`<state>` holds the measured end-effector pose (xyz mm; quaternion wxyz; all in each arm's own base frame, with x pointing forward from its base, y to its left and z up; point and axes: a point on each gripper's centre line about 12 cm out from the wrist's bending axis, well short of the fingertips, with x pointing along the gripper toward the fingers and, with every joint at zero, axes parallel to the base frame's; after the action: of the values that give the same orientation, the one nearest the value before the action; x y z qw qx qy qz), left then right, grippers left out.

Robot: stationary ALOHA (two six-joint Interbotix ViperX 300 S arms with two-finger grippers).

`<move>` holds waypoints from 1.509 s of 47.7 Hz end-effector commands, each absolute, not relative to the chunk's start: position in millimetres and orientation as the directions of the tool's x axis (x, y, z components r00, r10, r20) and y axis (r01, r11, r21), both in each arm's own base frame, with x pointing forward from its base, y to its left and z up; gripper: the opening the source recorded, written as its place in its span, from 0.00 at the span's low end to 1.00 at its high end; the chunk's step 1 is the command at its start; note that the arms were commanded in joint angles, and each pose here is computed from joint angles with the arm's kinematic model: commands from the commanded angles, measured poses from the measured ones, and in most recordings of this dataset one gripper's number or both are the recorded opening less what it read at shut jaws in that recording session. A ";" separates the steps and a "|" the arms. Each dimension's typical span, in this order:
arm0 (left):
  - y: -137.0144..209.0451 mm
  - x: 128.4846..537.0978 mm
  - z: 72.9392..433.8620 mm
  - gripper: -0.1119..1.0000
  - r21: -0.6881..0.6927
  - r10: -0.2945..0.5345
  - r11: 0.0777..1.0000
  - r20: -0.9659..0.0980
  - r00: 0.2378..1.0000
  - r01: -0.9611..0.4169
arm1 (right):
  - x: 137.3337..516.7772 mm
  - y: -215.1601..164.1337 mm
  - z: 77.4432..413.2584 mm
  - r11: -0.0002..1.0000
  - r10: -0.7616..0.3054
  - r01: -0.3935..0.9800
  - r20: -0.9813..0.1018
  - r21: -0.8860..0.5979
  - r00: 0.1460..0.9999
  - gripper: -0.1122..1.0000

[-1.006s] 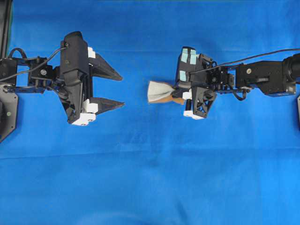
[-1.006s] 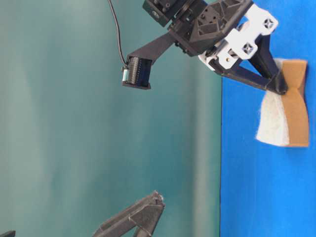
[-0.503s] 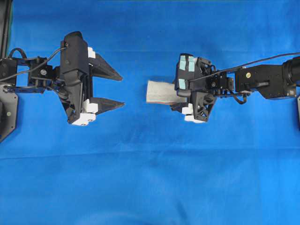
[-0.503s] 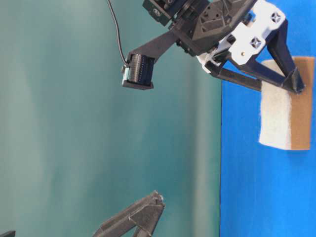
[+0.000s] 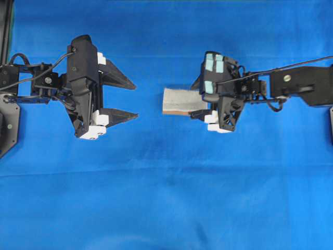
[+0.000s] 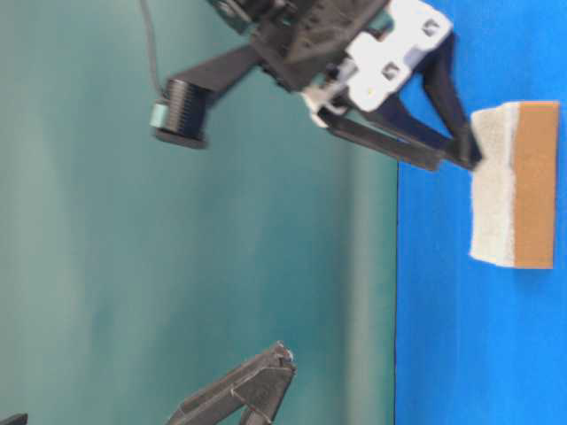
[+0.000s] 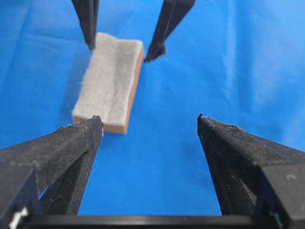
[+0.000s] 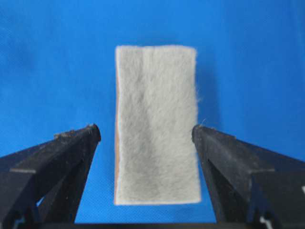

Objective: Hand over the sponge with the left arm and wipe it with the right arm.

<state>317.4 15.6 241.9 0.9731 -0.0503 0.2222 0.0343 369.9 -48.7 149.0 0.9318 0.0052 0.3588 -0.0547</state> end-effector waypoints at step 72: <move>12.4 259.4 287.0 0.79 -0.077 0.046 0.995 -0.261 0.964 -0.068 | 275.8 -31.2 281.8 0.993 -0.116 0.115 -0.377 -0.023 0.919 0.76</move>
<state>267.8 13.2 274.8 0.9866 -0.0462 0.1531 0.0309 284.1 -32.4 268.8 0.9750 -0.0022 0.2143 -0.0583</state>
